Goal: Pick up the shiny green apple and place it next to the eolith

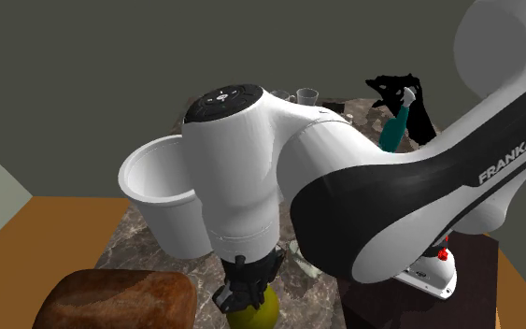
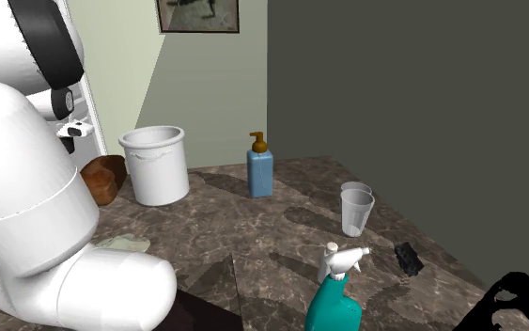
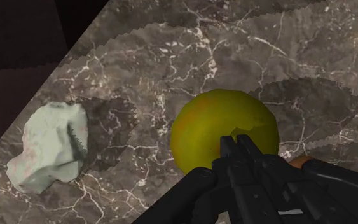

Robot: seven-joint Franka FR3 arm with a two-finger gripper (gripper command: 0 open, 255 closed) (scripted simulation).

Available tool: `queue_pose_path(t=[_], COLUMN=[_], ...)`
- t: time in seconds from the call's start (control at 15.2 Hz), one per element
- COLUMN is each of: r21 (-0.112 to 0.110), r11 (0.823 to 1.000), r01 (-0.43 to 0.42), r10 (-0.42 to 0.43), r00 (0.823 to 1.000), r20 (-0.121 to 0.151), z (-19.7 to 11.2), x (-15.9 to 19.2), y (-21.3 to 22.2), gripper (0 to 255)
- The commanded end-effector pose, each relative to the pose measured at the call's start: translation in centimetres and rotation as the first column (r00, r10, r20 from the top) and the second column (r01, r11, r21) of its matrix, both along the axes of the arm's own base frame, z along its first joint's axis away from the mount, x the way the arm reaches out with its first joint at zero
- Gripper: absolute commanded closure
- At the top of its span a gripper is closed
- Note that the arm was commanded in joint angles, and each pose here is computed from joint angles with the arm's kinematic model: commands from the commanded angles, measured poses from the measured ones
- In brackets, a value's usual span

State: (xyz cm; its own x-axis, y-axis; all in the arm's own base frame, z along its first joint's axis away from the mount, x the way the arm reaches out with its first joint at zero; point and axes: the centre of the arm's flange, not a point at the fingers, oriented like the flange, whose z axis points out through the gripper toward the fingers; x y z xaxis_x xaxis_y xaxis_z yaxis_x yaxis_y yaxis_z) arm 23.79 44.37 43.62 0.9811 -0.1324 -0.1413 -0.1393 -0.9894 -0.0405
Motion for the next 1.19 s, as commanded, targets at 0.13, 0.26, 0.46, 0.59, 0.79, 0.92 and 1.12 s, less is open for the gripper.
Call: queue_pose_path(t=[0.13, 0.26, 0.46, 0.59, 0.79, 0.92, 1.12], r21=[0.001, 0.001, 0.001, 0.001, 0.001, 0.001, 0.001], r11=[1.000, 1.000, 1.000, 1.000, 1.000, 1.000, 1.000], r01=[0.000, 0.000, 0.000, 0.000, 0.000, 0.000, 0.000], r10=[0.000, 0.000, 0.000, 0.000, 0.000, 0.000, 0.000], r00=[1.000, 1.000, 1.000, 1.000, 1.000, 1.000, 1.000], r20=[0.000, 0.000, 0.000, 0.000, 0.000, 0.000, 0.000], z=[-2.1, -3.1, -3.1, -3.1, -3.1, -3.1, -3.1], x=[-0.1, -0.1, -0.1, -0.1, -0.1, -0.1, -0.1], y=[0.0, 0.0, 0.0, 0.0, 0.0, 0.0, 0.0], gripper=[255, 255, 255, 255, 255, 0, 0])
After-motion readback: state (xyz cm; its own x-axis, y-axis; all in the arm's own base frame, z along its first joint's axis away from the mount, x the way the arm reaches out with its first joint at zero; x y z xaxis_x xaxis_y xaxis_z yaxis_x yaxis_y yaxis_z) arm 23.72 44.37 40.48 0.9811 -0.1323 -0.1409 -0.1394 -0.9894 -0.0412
